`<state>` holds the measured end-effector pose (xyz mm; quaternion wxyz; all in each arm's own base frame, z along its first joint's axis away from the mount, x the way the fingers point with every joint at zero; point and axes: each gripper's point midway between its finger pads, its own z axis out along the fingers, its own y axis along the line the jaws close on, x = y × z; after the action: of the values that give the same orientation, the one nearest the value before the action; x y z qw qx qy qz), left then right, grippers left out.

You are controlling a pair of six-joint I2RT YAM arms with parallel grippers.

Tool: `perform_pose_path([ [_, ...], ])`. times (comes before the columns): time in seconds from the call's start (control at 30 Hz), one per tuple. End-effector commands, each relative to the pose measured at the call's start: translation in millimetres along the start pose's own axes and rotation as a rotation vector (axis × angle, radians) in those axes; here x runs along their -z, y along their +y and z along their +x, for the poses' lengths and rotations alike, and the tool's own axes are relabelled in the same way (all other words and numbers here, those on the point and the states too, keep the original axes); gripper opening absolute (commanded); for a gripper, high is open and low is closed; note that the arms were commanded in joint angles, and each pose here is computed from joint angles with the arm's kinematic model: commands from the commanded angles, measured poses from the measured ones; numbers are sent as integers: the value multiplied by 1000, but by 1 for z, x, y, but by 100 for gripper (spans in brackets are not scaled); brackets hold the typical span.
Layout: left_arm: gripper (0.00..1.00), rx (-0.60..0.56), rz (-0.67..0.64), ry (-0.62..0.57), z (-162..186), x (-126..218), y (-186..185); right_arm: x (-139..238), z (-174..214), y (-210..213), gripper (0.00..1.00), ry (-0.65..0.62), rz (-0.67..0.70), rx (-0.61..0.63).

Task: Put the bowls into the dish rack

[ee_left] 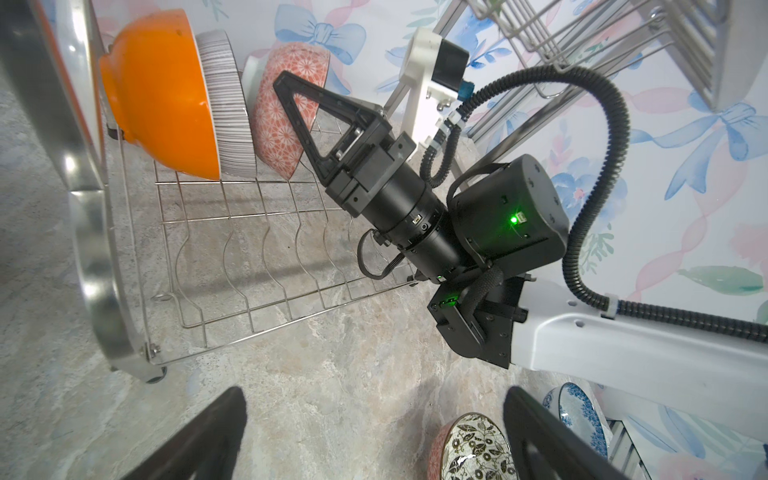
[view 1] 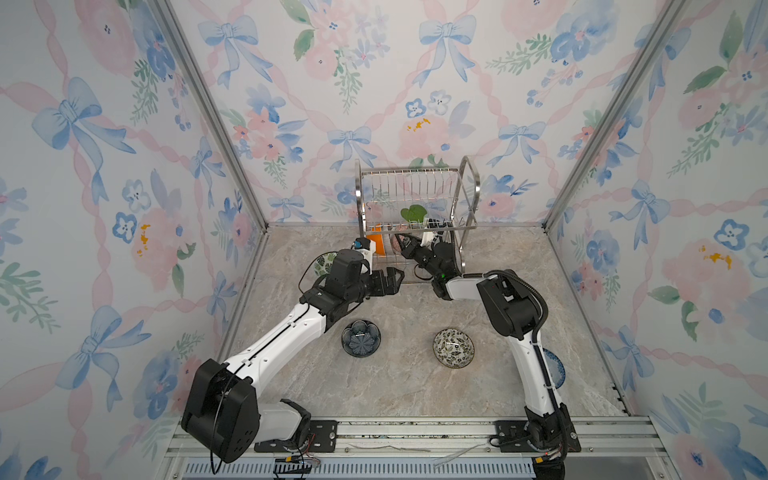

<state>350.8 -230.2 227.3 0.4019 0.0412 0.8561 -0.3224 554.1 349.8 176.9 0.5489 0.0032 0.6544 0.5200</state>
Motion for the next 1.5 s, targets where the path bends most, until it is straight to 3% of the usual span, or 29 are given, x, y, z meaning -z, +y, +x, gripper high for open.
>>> perform_pose_path([
  [0.0, 98, -20, -20, -5, -6, -2, 4, -7, -25, 13, 0, -74, -63, 10],
  [0.6, 98, -16, -19, 1, -5, -2, 8, -20, -8, 5, 0, -58, -48, -30],
  [1.47, 98, -10, -21, 5, -4, -3, 11, -21, -7, 4, 0, -91, -134, -119],
])
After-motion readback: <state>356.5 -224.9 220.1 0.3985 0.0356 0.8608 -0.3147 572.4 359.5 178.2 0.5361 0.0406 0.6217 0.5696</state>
